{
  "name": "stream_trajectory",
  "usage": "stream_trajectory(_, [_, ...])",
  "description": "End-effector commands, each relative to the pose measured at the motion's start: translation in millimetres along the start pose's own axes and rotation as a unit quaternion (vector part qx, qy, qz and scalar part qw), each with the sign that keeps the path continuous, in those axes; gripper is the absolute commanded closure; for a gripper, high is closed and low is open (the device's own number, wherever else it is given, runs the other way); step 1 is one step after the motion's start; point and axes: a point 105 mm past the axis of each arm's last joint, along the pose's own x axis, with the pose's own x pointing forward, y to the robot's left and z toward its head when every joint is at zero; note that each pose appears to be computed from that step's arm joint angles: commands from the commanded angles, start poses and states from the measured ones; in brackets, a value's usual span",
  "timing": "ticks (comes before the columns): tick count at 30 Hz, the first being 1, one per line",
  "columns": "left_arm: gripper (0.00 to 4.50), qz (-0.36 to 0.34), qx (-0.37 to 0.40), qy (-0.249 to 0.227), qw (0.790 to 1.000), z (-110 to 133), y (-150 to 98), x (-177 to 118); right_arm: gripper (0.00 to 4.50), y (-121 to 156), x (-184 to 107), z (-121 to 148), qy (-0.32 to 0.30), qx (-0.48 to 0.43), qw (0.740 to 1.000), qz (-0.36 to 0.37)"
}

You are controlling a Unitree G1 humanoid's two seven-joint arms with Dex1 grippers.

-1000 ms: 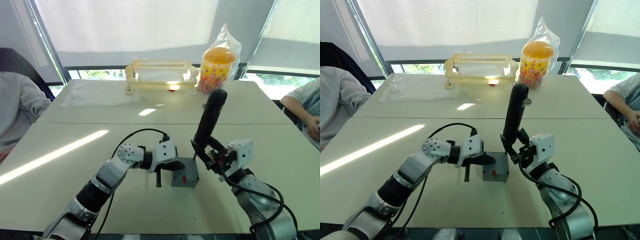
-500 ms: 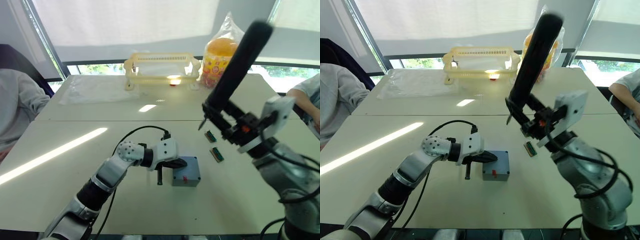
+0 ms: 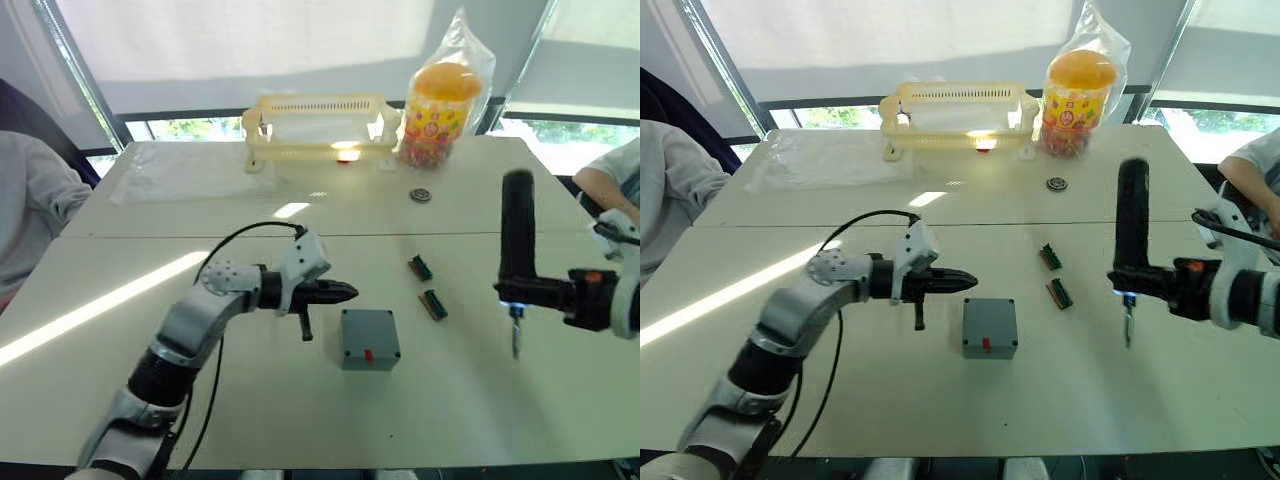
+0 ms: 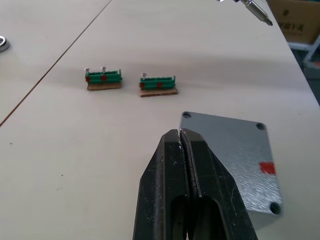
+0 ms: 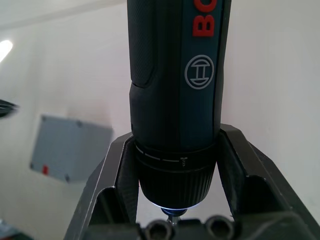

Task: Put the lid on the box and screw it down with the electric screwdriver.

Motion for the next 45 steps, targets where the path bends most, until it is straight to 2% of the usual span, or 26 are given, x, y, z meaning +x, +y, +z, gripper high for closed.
stream_trajectory(1, [4.50,-0.018,0.016,0.005,1.000,0,-22,-1,2.72,-16,1,-9,0.037,0.020,0.999,-0.010])
stream_trajectory(8, [4.50,0.021,-0.015,0.007,1.000,-9,-30,8,2.72,-50,37,-25,0.101,0.041,0.994,-0.032])
stream_trajectory(20, [4.50,0.041,-0.026,0.019,0.999,-16,-23,3,2.72,-71,66,-26,0.146,0.036,0.988,-0.035])
stream_trajectory(22, [4.50,0.043,-0.026,0.020,0.999,-17,-22,2,1.68,-71,67,-26,0.147,0.034,0.988,-0.033])
stream_trajectory(25, [4.50,0.049,-0.020,0.026,0.998,-17,-19,0,0.34,-71,68,-28,0.153,0.018,0.988,-0.031])
stream_trajectory(26, [4.50,0.054,-0.017,0.029,0.998,-18,-17,-1,0.03,-72,67,-27,0.152,0.010,0.988,-0.035])
stream_trajectory(28, [4.50,0.069,-0.010,0.035,0.997,-18,-12,-3,0.03,-77,63,-22,0.139,-0.028,0.988,-0.054])
stream_trajectory(30, [4.50,0.105,0.001,0.047,0.993,-21,0,-8,0.03,-81,56,-2,0.100,-0.103,0.986,-0.088])
stream_trajectory(33, [4.50,0.146,-0.012,0.055,0.988,-28,18,-21,0.03,-62,41,36,0.010,-0.206,0.973,-0.100])
stream_trajectory(36, [4.50,0.122,-0.029,0.059,0.990,-33,15,-24,0.03,-28,35,49,-0.057,-0.259,0.962,-0.060])
stream_trajectory(38, [4.50,0.059,-0.050,0.055,0.996,-35,-4,-18,0.03,23,34,26,-0.076,-0.292,0.952,0.056])
stream_trajectory(40, [4.50,0.030,-0.066,0.052,0.996,-37,-12,-15,0.03,52,38,-3,-0.073,-0.285,0.948,0.118])
stream_trajectory(45, [4.50,0.018,-0.072,0.075,0.994,-50,-12,-5,0.03,83,62,-60,-0.068,-0.247,0.952,0.168])
